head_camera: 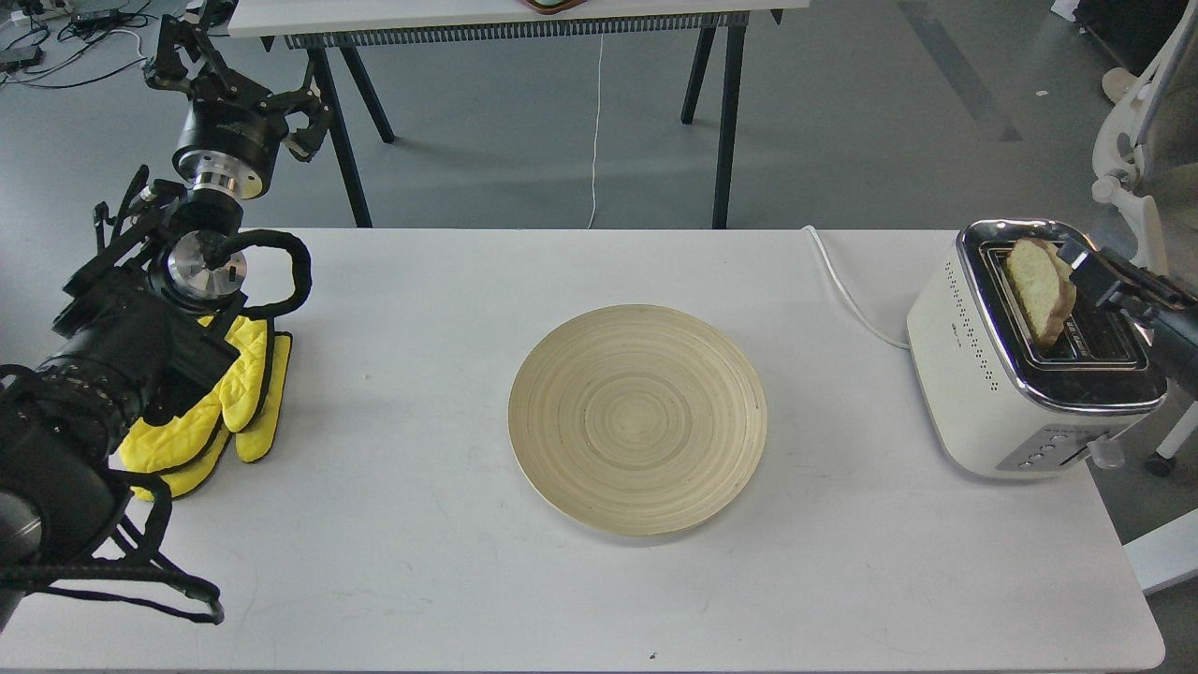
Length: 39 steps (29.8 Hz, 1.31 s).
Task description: Put bread in toaster with right arm
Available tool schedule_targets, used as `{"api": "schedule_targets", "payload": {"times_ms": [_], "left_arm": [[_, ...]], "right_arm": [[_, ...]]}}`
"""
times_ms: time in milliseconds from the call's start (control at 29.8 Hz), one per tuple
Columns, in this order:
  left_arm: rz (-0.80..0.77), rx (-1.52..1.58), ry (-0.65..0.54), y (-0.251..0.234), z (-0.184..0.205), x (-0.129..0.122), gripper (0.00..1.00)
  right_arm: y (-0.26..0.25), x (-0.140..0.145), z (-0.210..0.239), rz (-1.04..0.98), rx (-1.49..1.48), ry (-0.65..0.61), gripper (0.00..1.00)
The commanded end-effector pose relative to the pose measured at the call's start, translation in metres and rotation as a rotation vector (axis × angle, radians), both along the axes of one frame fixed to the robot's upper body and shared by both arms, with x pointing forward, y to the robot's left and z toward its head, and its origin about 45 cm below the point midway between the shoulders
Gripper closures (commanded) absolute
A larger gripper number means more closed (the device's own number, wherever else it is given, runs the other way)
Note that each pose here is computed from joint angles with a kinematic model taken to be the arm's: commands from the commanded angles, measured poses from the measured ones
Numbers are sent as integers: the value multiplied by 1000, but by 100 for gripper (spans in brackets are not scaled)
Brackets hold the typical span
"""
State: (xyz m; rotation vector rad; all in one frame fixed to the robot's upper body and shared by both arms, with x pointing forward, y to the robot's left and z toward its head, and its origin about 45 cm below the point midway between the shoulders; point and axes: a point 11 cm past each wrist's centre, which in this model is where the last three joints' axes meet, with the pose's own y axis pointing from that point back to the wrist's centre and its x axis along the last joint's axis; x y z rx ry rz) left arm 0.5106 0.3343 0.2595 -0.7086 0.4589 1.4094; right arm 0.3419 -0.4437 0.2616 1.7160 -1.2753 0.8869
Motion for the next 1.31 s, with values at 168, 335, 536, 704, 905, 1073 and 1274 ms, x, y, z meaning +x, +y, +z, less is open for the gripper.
{"api": "schedule_targets", "payload": {"times_ms": [168,335,536,704,905,1073,1274], "left_arm": [[0,0,0,0,0,0,0],[1,1,-1,1,0,0,0],[0,1,0,1,0,0,0],[2,2,0,2,0,0,0],[2,4,0,2,1,0,0],[4,4,0,3,1,0,0],[10,9,-4,7,4,0,0]], "right_arm": [[33,48,62,-90,577,-191,0],[63,68,79,-70,860,-258,0],[75,83,75,-107,1241,-201,0],[68,96,69,-178,1484,-183,0],[58,110,45,-221,1718,-115,0],[64,117,28,-209,1817,-85,0],[71,123,27,-194,1836,-78,0]]}}
